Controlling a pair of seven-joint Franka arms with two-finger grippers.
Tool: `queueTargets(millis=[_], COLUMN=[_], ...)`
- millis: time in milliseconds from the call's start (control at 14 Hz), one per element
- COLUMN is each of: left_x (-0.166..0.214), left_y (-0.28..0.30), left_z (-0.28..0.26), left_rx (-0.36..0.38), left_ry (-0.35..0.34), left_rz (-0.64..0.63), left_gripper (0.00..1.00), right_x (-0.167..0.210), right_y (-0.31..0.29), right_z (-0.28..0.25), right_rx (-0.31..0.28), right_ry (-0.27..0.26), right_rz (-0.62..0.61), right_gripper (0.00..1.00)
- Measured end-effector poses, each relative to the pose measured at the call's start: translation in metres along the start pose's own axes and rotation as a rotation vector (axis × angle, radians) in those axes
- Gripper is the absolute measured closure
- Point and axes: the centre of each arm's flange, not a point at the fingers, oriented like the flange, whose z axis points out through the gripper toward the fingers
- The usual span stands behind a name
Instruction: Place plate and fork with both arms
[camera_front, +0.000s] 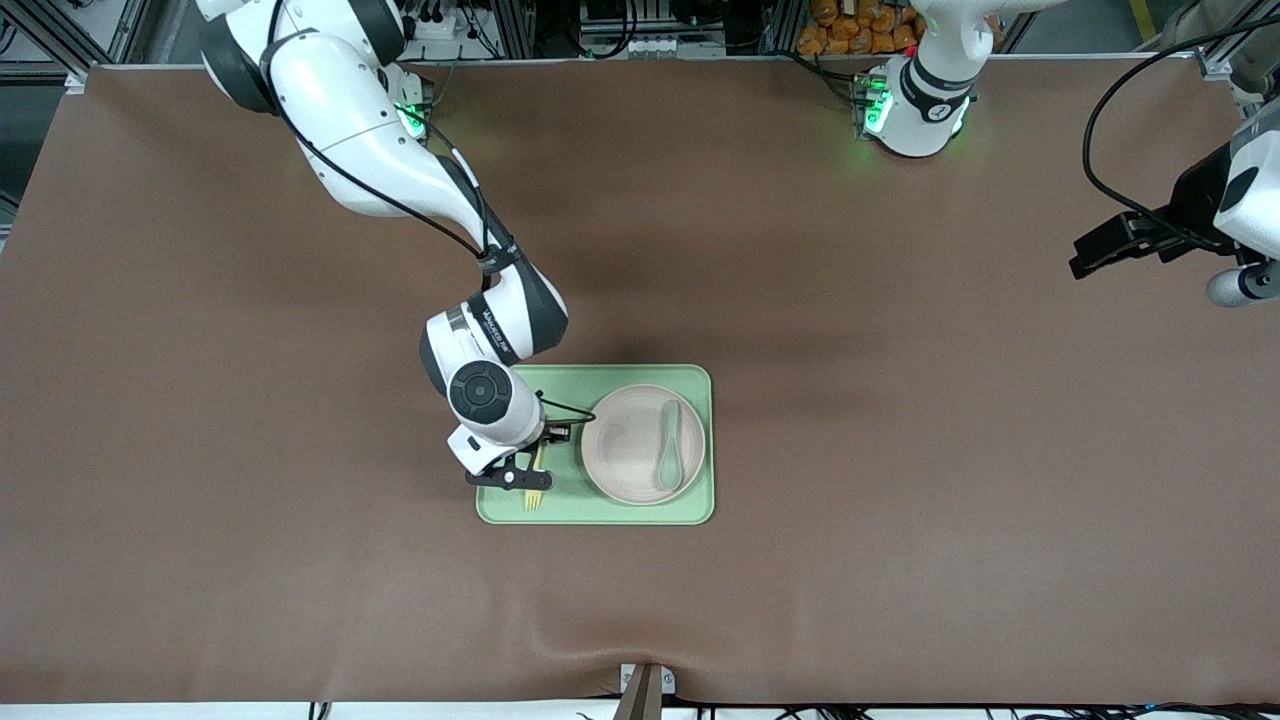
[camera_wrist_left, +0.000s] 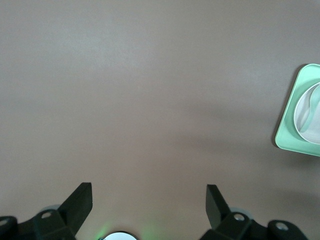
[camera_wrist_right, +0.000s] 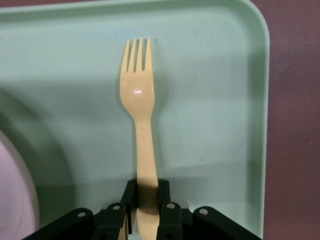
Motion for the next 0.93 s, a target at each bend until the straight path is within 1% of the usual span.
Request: queueTargets(millis=[71,214,286,357,429,500,571,643,786,929], left_x=[0.0,0.0,0.0,0.0,0.0,0.0,0.0,0.0,0.0,0.0], left_y=[0.0,0.0,0.0,0.0,0.0,0.0,0.0,0.0,0.0,-0.001], left_z=[0.0,0.0,0.0,0.0,0.001,0.001,0.001,0.001,0.001,0.002], left_rx=[0.0,0.0,0.0,0.0,0.0,0.0,0.001,0.001,0.001,0.001], left_ry=[0.0,0.0,-0.001,-0.001,-0.001,-0.002,-0.002,-0.002,-0.002,-0.004], left_rz=[0.0,0.0,0.0,0.0,0.0,0.0,0.0,0.0,0.0,-0.001], left_gripper=[0.0,0.0,0.0,0.0,0.0,0.0,0.0,0.0,0.0,0.0], right_x=[0.0,-0.001,-0.001,0.0,0.002,0.006,0.012,0.02,0.034,0.042], right_y=[0.001,0.002,0.004,0.006,0.008,0.014,0.027,0.047,0.096,0.147], right_z=[-0.004,-0.022,-0.037,-0.056,-0.078,-0.104,-0.13,-0.157,-0.201,-0.232], right_rx=[0.0,-0.004,-0.008,-0.008,-0.003,0.006,0.02,0.034,0.043,0.042], right_ry=[0.001,-0.007,-0.015,-0.016,-0.008,0.008,0.032,0.053,0.067,0.061], right_rz=[0.001,0.002,0.004,0.007,0.011,0.02,0.037,0.043,0.018,0.032], right_gripper=[0.73,0.54,0.45,0.33,0.25,0.14,0.05,0.0,0.0,0.0])
